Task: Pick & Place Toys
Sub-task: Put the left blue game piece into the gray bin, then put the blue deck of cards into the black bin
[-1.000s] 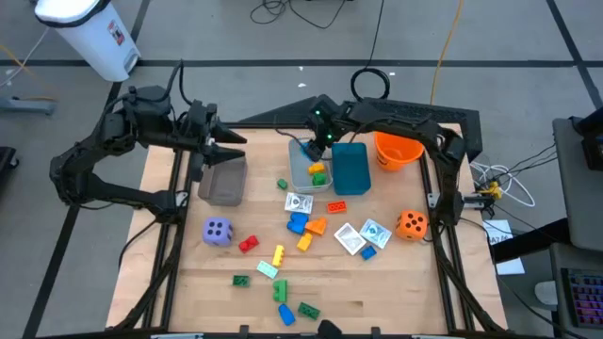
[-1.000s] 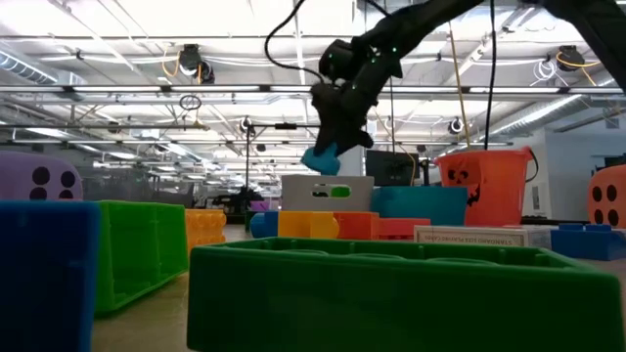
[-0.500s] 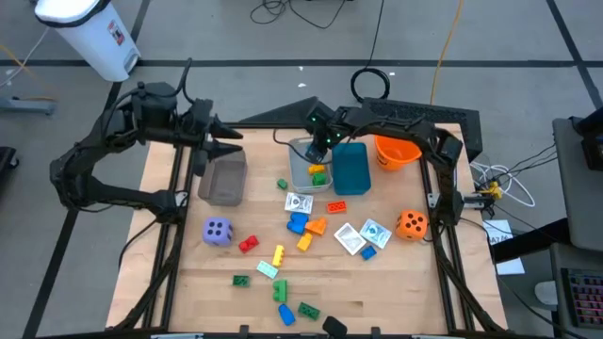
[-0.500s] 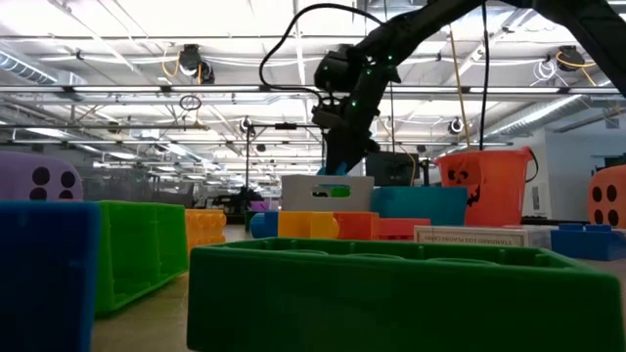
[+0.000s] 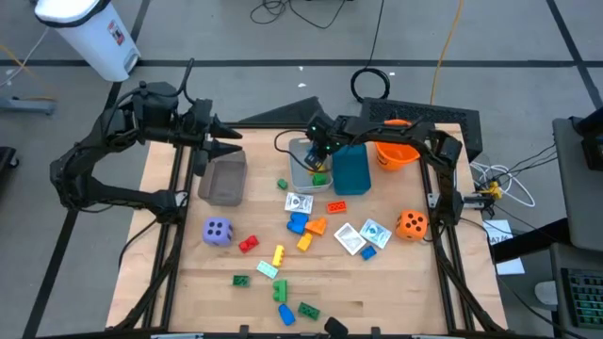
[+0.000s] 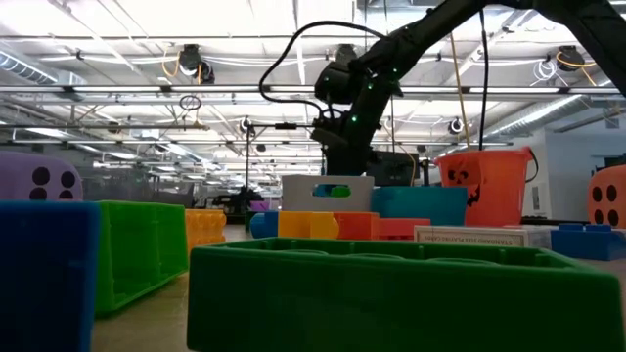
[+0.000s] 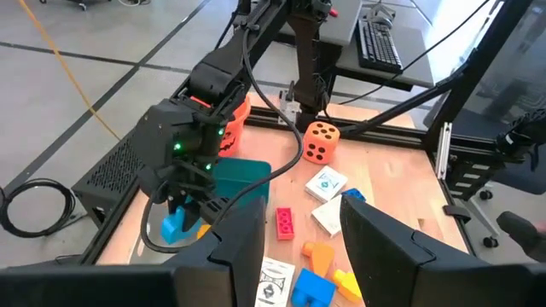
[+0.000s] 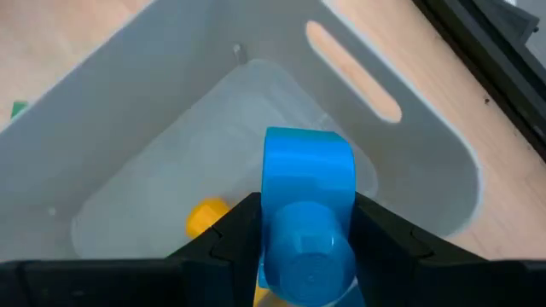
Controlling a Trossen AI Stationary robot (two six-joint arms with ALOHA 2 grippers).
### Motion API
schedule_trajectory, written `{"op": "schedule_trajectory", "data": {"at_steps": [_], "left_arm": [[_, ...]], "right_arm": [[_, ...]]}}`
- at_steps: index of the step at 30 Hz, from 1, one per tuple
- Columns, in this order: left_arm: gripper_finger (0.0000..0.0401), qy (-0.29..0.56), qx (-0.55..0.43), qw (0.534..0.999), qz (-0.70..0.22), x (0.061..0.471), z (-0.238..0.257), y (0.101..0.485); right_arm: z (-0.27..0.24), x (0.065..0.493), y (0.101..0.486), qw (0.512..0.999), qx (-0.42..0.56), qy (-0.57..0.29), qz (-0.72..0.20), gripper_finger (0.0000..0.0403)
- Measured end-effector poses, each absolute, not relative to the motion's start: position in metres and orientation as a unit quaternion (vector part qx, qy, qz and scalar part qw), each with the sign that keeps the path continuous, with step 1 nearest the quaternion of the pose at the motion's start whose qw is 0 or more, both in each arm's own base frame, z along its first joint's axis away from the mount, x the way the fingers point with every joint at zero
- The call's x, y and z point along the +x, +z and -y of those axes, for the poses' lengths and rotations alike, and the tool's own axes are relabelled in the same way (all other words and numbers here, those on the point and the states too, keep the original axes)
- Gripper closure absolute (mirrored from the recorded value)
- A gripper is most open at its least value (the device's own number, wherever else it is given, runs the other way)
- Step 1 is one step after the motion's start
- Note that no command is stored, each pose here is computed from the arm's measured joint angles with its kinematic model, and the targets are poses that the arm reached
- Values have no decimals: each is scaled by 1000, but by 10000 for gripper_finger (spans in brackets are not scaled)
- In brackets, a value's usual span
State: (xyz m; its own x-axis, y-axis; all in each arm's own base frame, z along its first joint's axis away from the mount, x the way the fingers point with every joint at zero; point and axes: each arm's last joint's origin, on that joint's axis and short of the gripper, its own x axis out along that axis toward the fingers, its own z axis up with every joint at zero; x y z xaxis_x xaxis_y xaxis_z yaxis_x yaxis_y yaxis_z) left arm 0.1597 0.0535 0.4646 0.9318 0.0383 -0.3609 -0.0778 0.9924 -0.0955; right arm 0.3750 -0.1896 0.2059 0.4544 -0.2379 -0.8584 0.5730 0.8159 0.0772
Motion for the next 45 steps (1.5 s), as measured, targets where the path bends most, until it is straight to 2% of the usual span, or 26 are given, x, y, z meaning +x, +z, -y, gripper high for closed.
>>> {"op": "schedule_trajectory", "data": {"at_steps": [8,22,28,32,38,45], "left_arm": [[242,30,-55,981,-182,160,-54,464],[242,30,-56,981,-182,160,-54,464],[242,52,-34,981,-185,160,-55,464],[242,80,-26,979,-185,157,-56,465],[242,83,-37,976,-198,157,-56,462],[242,76,-81,957,-267,151,-51,449]], "right_arm": [[188,371,196,825,179,-253,-472,261],[197,371,205,845,170,-257,-437,201],[194,361,245,872,157,-261,-383,195],[187,354,287,906,145,-257,-302,197],[163,349,339,951,155,-197,-180,199],[125,357,360,967,168,-143,-125,195]]}}
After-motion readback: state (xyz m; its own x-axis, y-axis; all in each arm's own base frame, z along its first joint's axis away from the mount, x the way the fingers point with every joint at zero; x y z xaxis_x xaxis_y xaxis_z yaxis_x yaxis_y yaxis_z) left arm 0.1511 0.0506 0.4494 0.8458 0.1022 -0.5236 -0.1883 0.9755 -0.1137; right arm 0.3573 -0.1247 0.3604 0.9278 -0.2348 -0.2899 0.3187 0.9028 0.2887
